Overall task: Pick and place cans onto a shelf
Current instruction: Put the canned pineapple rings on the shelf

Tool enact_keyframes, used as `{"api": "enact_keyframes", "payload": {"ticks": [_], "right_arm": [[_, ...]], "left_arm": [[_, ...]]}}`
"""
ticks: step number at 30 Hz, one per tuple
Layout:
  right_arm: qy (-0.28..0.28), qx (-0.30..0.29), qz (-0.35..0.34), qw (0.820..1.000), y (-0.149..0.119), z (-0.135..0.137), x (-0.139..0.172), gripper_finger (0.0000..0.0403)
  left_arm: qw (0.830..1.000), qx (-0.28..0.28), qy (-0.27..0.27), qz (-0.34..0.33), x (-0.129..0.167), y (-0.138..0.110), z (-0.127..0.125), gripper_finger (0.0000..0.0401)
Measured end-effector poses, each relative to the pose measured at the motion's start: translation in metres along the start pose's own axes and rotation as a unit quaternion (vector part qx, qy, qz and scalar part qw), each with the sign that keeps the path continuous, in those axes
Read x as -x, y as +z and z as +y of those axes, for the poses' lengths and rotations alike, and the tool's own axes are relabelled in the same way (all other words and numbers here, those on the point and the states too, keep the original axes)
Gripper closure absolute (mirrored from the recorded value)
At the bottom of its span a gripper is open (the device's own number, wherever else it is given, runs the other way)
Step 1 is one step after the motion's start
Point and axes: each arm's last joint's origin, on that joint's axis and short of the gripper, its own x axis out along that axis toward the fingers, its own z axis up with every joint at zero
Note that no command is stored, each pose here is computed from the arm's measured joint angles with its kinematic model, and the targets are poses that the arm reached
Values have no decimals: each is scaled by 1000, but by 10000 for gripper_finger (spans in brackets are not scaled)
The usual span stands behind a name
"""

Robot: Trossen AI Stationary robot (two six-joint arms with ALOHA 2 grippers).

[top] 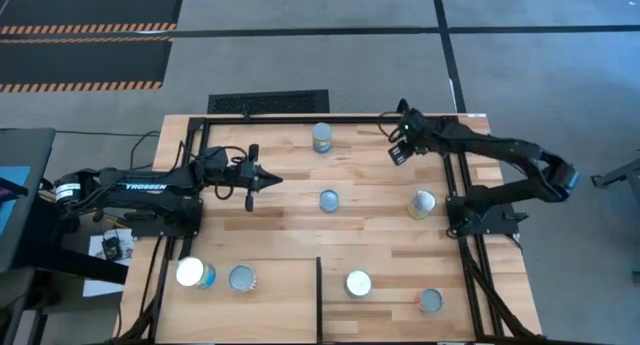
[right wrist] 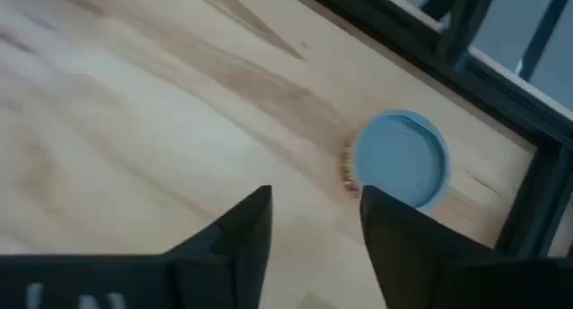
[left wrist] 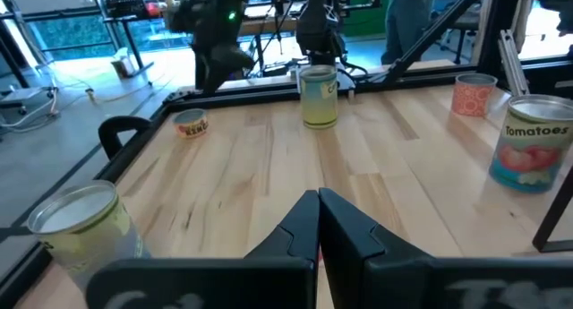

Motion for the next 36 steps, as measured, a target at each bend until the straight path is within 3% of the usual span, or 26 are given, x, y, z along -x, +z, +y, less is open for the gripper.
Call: {"api": "enact_keyframes", "payload": {"ticks": [6,16,30,36], "right_arm": [[-28,-12,49,998,3,-18,-32,185],[-26,-38,99,994,1,-34,-74,216],[-20,-46,106,993,2,-35,-78,277],[-15,-51,108,993,2,-34,-78,280]], "left_arm": [[1000,-1,0,2,0,0,0,401],[1000,5,-2,18,0,-4,-1,401],[1000,14,-4,26,0,-5,-1,401],[999,17,-4,29,0,-6,-1,401]]}}
